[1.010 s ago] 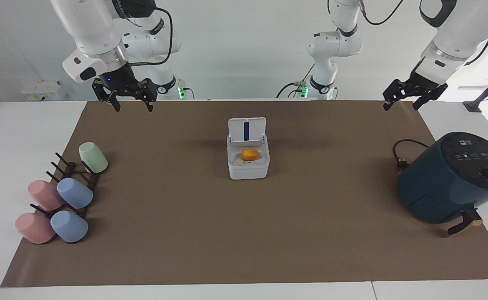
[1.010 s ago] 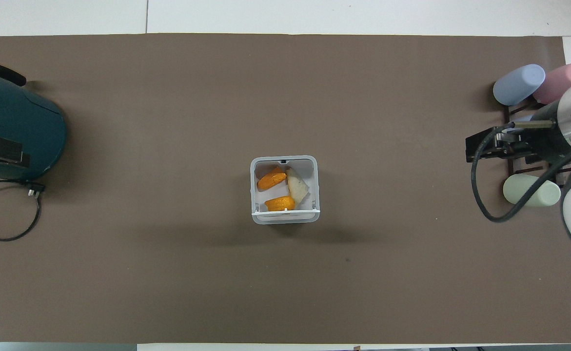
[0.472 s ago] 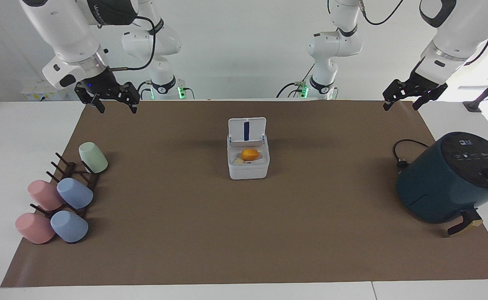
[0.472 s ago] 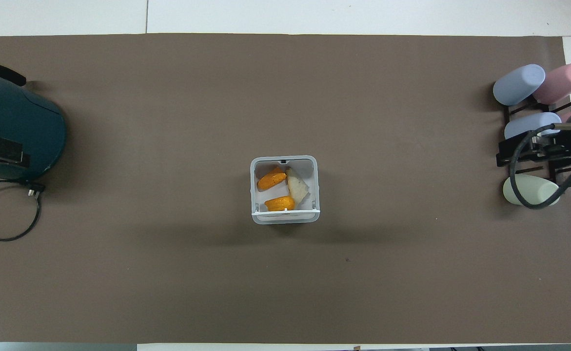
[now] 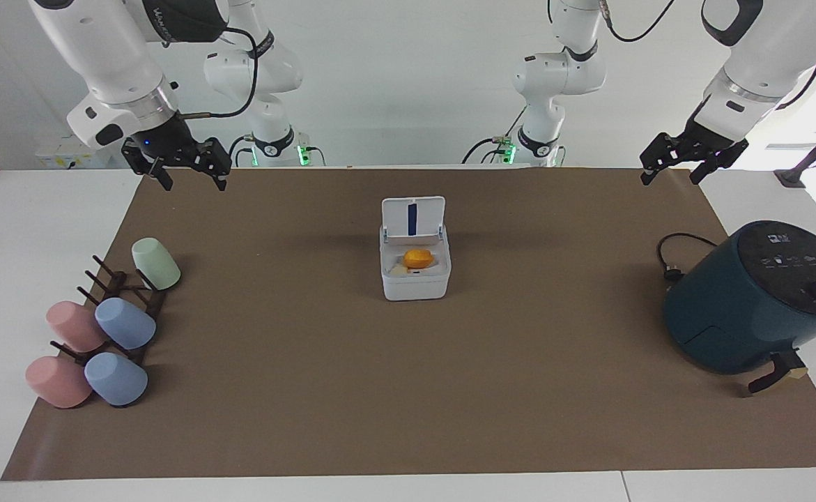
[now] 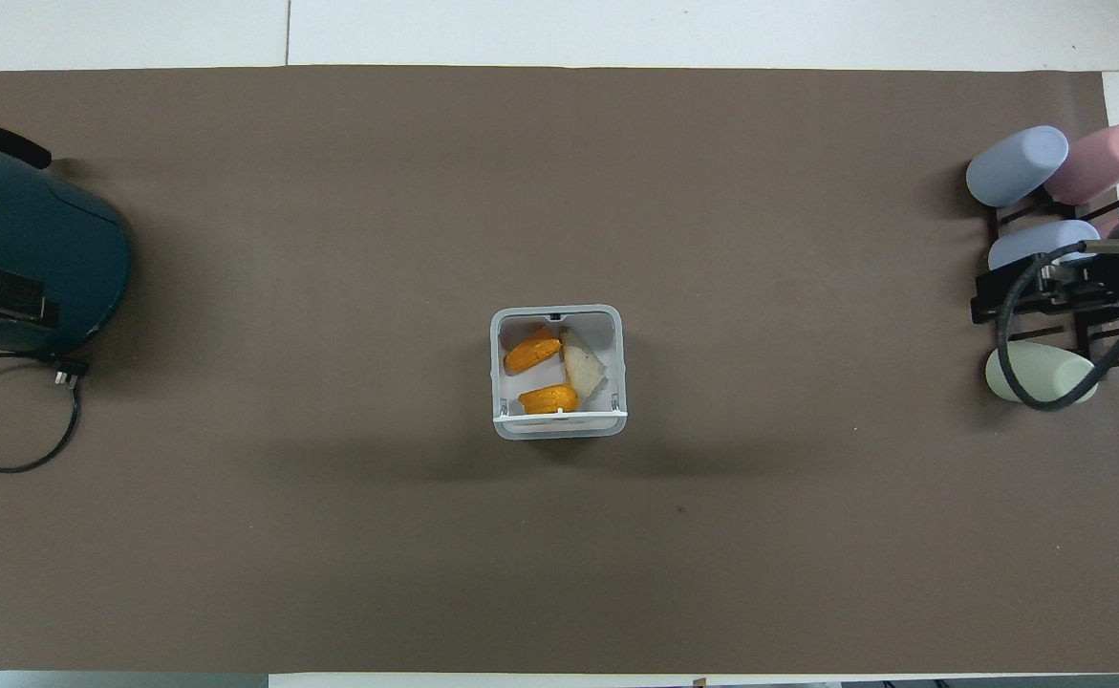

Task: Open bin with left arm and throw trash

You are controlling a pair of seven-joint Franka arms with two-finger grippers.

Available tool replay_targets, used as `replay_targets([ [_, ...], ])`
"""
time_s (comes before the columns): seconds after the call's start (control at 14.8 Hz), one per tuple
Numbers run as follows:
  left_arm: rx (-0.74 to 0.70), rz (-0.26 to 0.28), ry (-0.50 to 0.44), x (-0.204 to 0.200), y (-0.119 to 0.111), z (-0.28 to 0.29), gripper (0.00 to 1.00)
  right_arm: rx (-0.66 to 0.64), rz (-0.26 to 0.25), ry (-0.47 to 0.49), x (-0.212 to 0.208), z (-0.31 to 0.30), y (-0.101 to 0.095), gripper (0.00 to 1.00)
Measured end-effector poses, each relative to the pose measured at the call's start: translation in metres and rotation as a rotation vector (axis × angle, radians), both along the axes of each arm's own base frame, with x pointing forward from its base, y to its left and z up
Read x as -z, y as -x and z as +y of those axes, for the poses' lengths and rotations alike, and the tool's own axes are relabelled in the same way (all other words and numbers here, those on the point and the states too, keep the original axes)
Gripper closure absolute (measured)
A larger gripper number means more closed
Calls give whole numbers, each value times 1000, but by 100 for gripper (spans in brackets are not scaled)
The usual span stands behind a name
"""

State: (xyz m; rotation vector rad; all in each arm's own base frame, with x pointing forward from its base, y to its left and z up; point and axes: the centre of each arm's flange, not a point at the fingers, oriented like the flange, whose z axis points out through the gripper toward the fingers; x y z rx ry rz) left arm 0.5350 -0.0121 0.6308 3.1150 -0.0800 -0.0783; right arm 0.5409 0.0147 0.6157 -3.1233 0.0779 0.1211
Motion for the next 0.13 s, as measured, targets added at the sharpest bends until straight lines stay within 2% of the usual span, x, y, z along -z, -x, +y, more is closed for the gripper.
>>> replay_targets([
  [0.13, 0, 0, 0, 0, 0, 0, 0, -8, 0, -1, 0, -1, 0, 0],
])
